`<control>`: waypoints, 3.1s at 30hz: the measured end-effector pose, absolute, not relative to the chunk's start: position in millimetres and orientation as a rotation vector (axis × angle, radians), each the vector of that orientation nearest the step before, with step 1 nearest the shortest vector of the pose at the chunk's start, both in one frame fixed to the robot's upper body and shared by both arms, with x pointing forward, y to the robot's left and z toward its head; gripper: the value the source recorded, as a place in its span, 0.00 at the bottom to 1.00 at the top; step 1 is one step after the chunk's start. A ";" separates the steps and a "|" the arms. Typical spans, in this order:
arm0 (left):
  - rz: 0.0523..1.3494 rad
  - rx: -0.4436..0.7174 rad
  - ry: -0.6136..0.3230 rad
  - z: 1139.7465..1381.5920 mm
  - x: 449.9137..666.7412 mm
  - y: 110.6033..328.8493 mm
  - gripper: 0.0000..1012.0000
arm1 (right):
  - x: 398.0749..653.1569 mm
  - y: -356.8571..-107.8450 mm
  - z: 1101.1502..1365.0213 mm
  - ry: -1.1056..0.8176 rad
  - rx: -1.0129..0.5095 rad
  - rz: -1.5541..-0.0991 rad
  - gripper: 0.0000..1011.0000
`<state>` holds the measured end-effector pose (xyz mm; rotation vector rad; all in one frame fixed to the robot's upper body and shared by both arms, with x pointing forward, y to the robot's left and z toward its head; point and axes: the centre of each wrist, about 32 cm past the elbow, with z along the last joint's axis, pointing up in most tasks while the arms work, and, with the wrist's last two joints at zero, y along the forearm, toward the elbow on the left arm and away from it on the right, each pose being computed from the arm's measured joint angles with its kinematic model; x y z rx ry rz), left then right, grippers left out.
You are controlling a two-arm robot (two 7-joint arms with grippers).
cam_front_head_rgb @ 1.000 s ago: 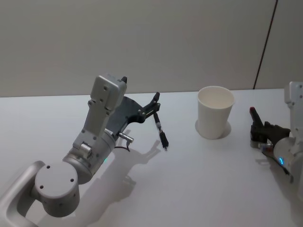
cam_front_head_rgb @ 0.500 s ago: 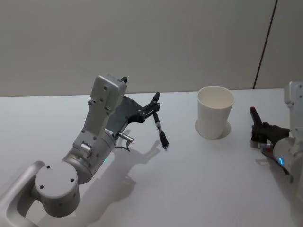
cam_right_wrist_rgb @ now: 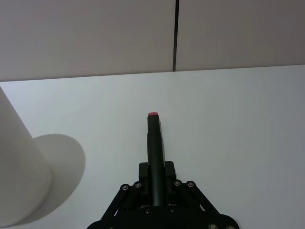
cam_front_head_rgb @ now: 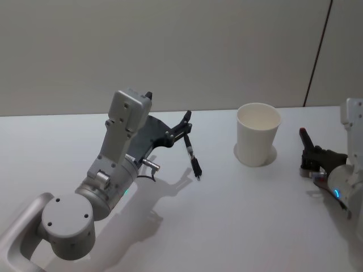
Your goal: Place the pen into the pen holder.
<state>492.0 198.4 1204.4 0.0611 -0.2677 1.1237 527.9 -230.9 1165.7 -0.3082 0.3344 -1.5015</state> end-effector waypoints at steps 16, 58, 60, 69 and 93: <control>1.124 0.061 -0.268 1204.4 492.0 198.4 0.99 | 528.0 -232.8 1165.7 0.265 -0.278 -1.487 0.18; 1.124 0.061 -0.268 1204.4 492.0 198.4 0.99 | 565.3 -251.1 1197.7 -0.154 0.191 -1.147 0.18; 1.124 0.061 -0.268 1204.4 492.0 198.4 0.99 | 570.2 -251.0 1198.1 -0.163 0.215 -1.121 0.18; 1.124 0.061 -0.268 1204.4 492.0 198.4 0.99 | 584.0 -249.1 1196.8 -0.188 0.267 -1.043 0.18; 1.124 0.061 -0.268 1204.4 492.0 198.4 0.99 | 607.3 -236.8 1187.5 -0.228 0.289 -0.903 0.18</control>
